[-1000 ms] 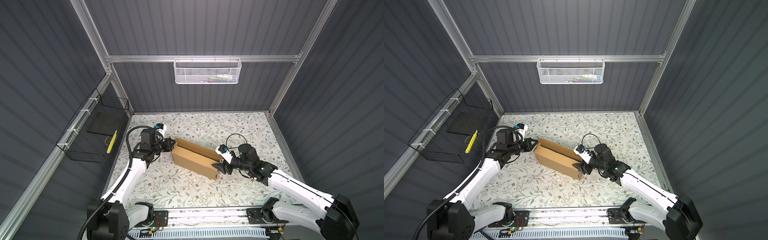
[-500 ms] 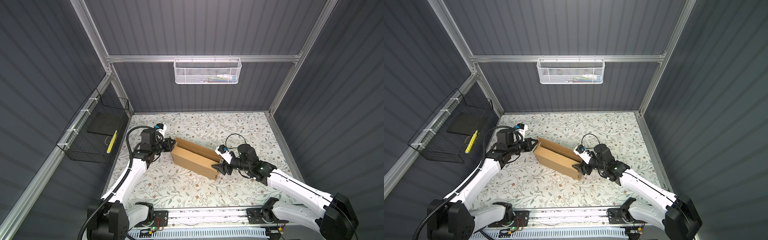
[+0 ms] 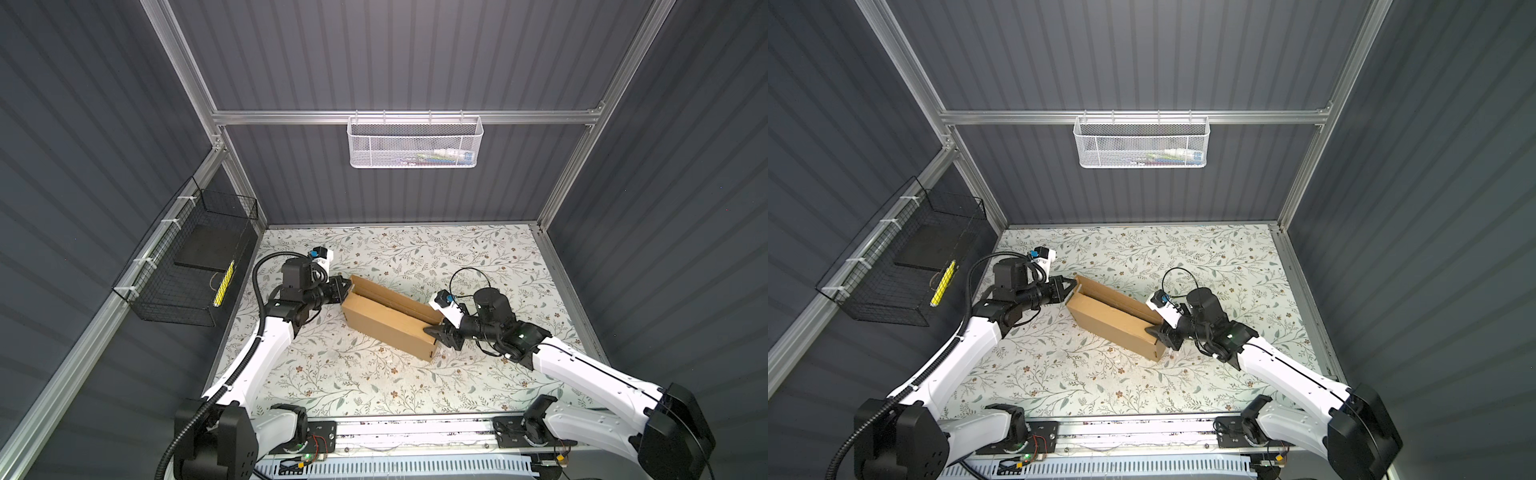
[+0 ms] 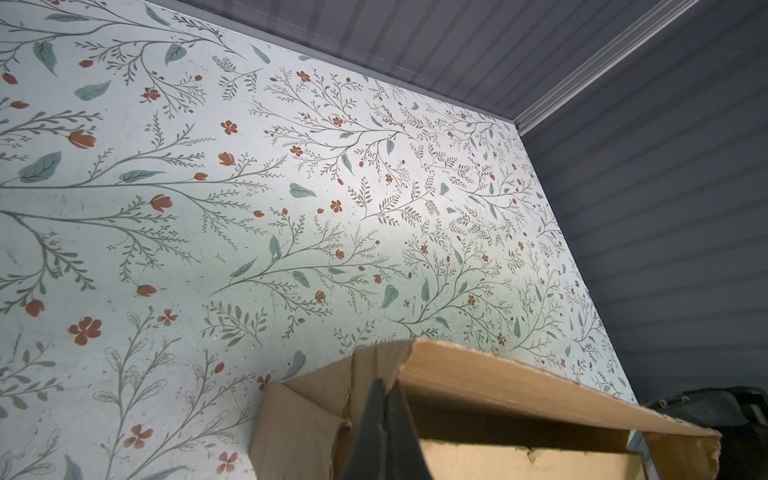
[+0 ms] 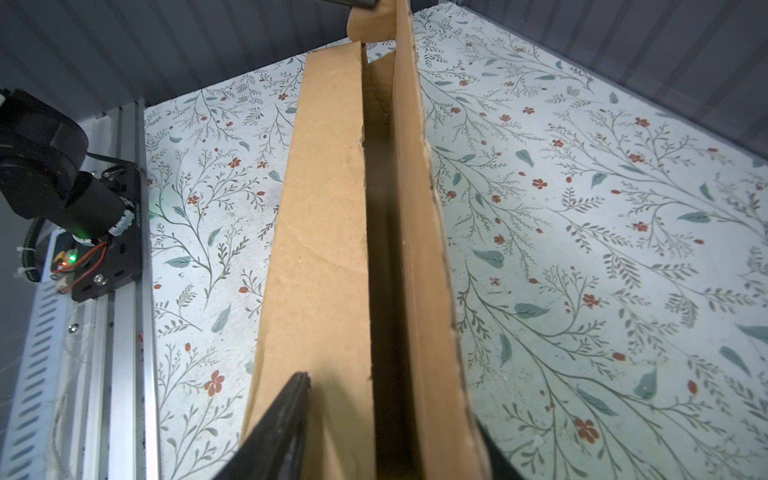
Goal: Fold the paper box
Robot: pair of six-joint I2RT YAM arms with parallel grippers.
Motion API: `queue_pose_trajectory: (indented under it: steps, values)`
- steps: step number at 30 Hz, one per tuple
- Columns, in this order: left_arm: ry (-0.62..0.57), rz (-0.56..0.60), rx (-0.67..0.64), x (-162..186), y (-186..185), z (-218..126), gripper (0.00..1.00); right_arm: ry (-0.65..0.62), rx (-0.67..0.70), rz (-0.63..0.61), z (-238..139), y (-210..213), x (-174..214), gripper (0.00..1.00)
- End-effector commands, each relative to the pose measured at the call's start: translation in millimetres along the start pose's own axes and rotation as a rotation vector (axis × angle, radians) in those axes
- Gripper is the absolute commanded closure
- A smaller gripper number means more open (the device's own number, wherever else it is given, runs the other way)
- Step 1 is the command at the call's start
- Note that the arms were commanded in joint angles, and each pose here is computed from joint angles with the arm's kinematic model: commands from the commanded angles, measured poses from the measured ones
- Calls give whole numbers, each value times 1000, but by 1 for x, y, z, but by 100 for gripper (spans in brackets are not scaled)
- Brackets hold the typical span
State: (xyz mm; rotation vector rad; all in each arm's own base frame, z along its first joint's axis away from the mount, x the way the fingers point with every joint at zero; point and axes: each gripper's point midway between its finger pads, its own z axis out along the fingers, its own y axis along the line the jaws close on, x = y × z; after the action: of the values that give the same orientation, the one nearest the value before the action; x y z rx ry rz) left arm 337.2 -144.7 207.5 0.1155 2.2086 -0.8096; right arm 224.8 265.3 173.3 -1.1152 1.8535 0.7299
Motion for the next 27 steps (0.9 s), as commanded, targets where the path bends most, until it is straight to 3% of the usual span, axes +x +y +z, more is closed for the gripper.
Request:
queue_pose_trajectory:
  steps: [1, 8, 27]
  values:
    - [28, -25, -17, 10, 4, 1, 100, 48, -21, 25, 4, 4, 19, 57]
    - [22, -22, -23, 7, 4, 1, 97, 49, -23, 29, 5, 4, 21, 65]
    - [-14, 24, -67, -21, -9, -25, 73, 49, -21, 32, 4, 5, 22, 65]
